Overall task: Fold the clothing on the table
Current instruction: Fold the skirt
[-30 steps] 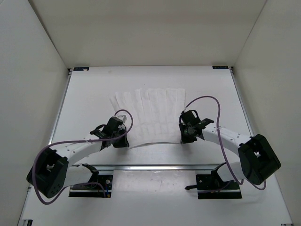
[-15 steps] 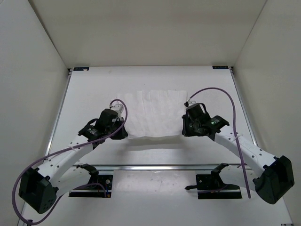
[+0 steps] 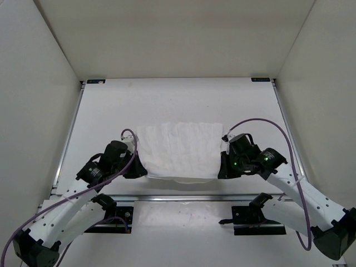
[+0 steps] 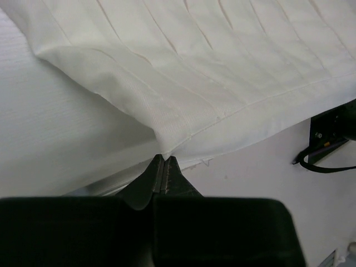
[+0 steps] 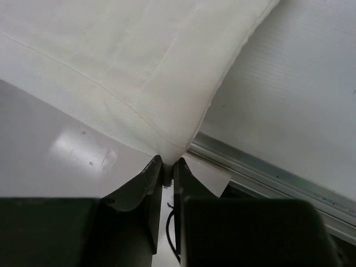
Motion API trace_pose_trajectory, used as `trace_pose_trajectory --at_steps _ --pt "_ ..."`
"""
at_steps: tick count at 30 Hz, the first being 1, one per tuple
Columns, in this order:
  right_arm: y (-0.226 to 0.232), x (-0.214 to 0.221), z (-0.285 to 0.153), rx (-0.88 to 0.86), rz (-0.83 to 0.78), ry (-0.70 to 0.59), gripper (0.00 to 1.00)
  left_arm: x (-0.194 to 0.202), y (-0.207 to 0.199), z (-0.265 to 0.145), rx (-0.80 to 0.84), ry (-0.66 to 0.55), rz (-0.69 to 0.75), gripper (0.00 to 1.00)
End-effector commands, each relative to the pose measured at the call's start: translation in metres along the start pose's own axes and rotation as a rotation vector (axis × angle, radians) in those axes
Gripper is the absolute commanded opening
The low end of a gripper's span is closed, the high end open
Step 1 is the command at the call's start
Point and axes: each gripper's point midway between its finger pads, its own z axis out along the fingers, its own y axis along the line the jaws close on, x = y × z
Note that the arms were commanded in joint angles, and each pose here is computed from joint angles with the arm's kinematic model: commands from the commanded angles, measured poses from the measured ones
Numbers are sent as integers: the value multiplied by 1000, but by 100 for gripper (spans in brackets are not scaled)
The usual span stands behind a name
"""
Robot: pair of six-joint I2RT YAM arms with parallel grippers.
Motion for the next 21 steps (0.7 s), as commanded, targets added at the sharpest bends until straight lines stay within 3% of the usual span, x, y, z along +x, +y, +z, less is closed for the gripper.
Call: trace_pose_trajectory --at_steps 1,5,11,14,21 --pt "14 -10 -28 -55 21 -4 0 -4 -10 -9 33 17 -20 0" --pt "20 -50 -41 -102 24 -78 0 -37 1 -7 22 -69 -46 0" --pt "1 -123 -36 -59 90 -172 0 -128 4 -10 16 -327 -113 0" --pt "-19 -155 -21 -44 145 -187 0 -164 7 2 19 -369 -148 0" --pt "-72 -221 36 23 253 -140 0 -205 34 73 8 -293 -228 0"
